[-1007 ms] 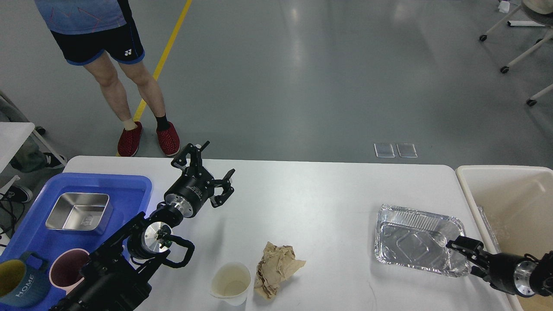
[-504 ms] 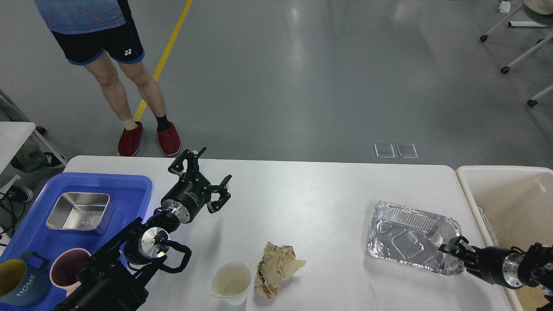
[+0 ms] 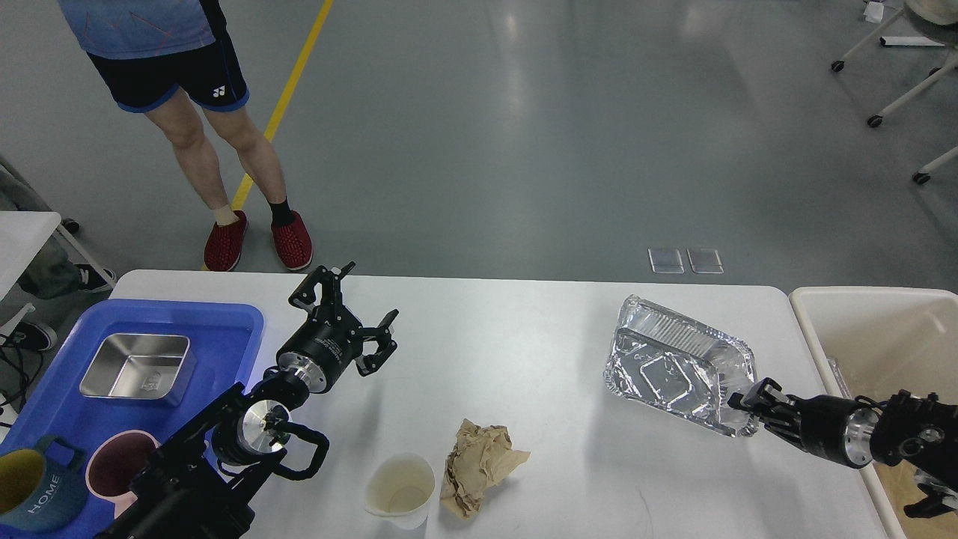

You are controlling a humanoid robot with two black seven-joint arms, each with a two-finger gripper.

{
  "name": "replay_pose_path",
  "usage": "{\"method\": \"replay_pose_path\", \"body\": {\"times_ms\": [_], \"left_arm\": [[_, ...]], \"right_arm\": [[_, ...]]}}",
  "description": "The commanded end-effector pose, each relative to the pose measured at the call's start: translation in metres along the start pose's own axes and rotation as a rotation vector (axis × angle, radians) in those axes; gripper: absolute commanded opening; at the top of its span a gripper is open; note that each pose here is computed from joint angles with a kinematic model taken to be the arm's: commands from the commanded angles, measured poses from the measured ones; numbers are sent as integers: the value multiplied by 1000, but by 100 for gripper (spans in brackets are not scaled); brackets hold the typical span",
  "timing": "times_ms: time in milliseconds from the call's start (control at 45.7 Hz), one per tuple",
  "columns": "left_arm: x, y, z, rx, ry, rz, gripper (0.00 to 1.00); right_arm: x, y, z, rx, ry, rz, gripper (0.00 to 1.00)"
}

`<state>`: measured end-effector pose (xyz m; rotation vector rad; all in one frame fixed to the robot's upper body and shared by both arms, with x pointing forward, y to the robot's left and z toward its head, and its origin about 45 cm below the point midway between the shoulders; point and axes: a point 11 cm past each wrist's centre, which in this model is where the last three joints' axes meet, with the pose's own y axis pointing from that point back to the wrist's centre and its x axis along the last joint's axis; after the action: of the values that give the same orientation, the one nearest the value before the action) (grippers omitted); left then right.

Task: Tidy desktop
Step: 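Lift the foil tray upward with the right gripper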

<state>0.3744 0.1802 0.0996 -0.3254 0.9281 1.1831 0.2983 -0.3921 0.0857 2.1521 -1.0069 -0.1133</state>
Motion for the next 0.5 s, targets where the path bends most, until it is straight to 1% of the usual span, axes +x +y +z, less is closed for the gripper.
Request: {"method": "replay_pose_path", "body": {"times_ms": [0, 110, 263, 482], "left_arm": [[2, 1, 1, -1, -3, 4, 97], [4, 1, 1, -3, -3, 10, 97], [7, 3, 1, -1, -2, 18, 97], [15, 8, 6, -4, -16, 35, 97]], "right_arm": [[7, -1, -25, 37, 36, -5, 0], [24, -6, -56, 58, 85, 10, 0], [32, -18, -101, 73, 160, -45, 0], [41, -20, -146, 71, 276, -119, 0]]}}
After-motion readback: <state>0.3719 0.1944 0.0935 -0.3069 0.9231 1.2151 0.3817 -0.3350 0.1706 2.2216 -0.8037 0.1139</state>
